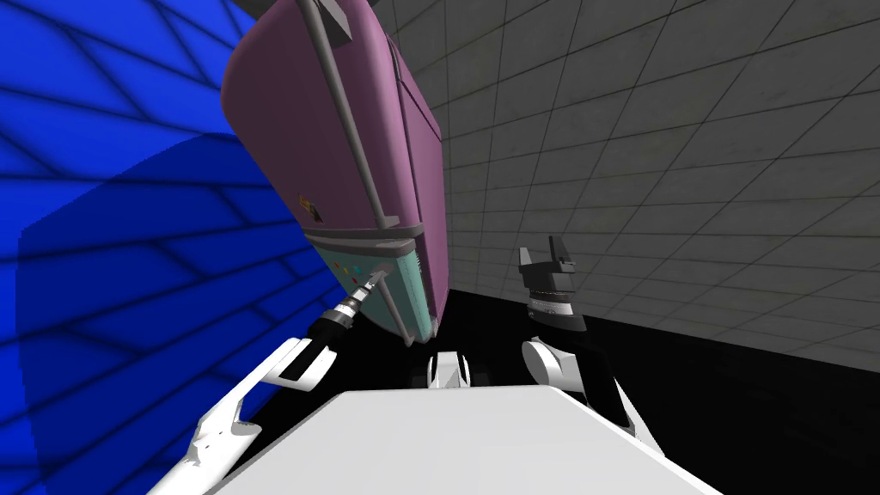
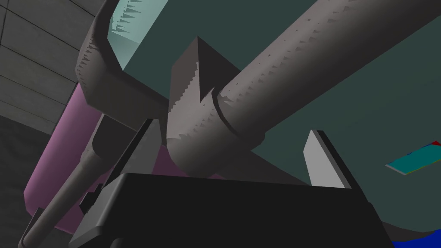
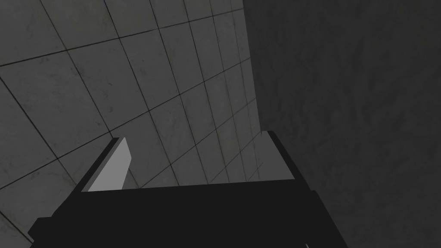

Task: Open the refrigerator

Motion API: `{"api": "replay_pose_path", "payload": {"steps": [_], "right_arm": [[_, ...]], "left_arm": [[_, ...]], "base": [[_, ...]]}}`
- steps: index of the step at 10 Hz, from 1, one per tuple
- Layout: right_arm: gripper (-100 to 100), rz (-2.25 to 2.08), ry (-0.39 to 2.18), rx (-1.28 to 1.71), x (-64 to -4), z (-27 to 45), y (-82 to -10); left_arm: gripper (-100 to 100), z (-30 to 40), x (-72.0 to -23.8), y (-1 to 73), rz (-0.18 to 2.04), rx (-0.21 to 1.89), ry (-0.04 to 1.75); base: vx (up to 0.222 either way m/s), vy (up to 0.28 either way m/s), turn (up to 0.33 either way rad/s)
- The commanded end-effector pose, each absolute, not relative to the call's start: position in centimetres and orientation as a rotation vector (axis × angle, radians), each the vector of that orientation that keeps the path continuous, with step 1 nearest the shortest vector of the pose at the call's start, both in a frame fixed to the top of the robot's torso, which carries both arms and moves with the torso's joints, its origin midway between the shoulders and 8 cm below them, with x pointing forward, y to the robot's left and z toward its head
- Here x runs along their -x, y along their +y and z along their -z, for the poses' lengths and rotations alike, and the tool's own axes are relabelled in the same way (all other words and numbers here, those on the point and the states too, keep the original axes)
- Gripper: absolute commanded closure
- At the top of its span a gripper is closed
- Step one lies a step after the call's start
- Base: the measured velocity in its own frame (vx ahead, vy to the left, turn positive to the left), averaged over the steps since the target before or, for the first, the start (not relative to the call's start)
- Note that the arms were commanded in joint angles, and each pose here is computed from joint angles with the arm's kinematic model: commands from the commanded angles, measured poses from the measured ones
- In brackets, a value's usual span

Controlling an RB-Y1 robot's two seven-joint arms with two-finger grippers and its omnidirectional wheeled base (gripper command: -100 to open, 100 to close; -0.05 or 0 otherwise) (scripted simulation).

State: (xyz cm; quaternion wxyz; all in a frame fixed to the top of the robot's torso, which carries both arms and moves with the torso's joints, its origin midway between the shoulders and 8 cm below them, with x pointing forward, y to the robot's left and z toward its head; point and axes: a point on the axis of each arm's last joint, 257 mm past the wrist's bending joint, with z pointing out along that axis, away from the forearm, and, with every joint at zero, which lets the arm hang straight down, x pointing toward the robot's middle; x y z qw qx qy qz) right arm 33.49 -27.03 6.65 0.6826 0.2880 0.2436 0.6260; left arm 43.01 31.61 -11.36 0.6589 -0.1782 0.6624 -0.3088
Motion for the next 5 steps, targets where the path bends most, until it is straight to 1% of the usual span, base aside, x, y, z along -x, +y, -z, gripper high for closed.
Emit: {"api": "replay_pose_path", "payload": {"steps": [1,3,5], "right_arm": [[0,-1.404,0.546,-0.646,-33.5,-6.6,-27.0],[0,-1.404,0.546,-0.646,-33.5,-6.7,-27.0],[0,-1.404,0.546,-0.646,-33.5,-6.7,-27.0]], "left_arm": [[100,13.1,-42.5,33.0,0.723,0.409,1.543],[100,13.8,-42.5,33.4,0.723,0.392,1.557],[100,14.4,-42.5,34.0,0.712,0.403,1.565]], "base": [[-0.055,0.008,0.043],[-0.056,0.001,0.009],[-0.011,-0.009,-0.005]]}}
